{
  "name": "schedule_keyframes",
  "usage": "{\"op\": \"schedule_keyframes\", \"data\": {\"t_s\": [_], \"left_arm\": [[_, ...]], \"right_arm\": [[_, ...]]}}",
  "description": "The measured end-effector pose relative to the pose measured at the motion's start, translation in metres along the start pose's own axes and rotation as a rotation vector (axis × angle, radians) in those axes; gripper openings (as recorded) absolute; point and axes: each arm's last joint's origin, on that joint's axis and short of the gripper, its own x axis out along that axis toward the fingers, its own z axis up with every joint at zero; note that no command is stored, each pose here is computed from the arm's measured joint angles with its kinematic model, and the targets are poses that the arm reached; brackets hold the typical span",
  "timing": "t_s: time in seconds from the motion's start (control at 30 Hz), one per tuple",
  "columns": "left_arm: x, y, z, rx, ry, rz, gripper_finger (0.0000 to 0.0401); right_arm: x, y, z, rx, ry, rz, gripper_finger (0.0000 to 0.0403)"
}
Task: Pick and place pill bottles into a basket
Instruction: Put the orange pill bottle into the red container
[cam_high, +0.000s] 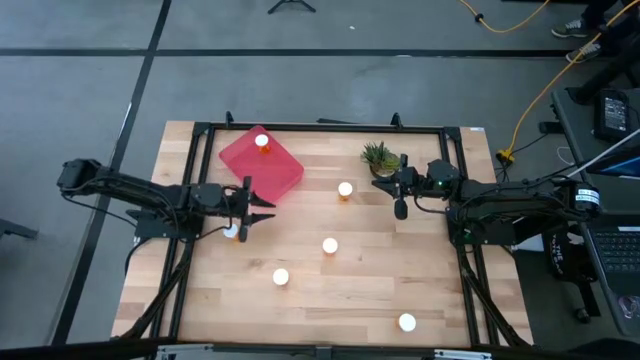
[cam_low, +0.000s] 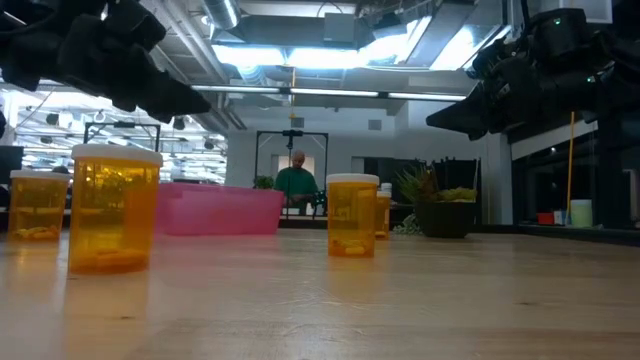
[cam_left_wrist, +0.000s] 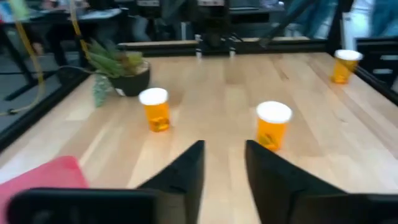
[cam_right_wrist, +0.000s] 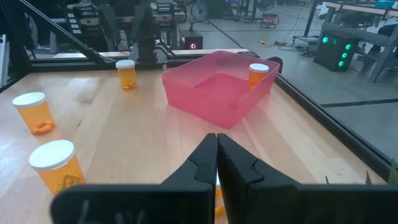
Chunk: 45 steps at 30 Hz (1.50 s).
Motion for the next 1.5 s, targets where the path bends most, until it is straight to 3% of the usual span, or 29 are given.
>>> {"op": "schedule_keyframes", "data": {"t_s": [0.17,0.23,0.4,0.63,0.87,1.07,1.23,1.5], "left_arm": [[-0.001,-0.004,0.000,-0.045,-0.001,-0.018,0.0015],[-0.001,-0.007,0.000,-0.060,0.001,-0.029,0.0006],[-0.002,-0.016,0.015,-0.089,0.008,-0.053,0.0002],[-0.011,-0.034,0.043,-0.103,0.148,0.008,0.0002],[-0.025,-0.063,0.041,-0.323,0.182,-0.113,0.0002],[-0.038,-0.087,0.035,-0.446,0.174,-0.091,0.0002],[-0.039,-0.108,0.028,-0.430,0.192,-0.057,0.0002],[-0.029,-0.157,0.043,-0.330,0.247,-0.084,0.0002]], "right_arm": [[0.000,0.000,0.000,-0.002,0.000,0.000,0.0016],[0.000,0.000,0.000,0.000,0.000,0.000,0.0016],[0.000,0.000,0.000,0.000,0.000,0.000,0.0016],[0.000,0.000,0.000,0.025,0.000,0.000,0.0016],[0.000,0.000,0.000,0.025,0.000,0.000,0.0016],[0.000,0.002,-0.001,0.027,0.008,0.011,0.0016],[0.001,0.008,-0.001,0.049,0.015,0.045,0.0016],[0.002,0.019,-0.003,0.042,0.039,0.100,0.0016]]}}
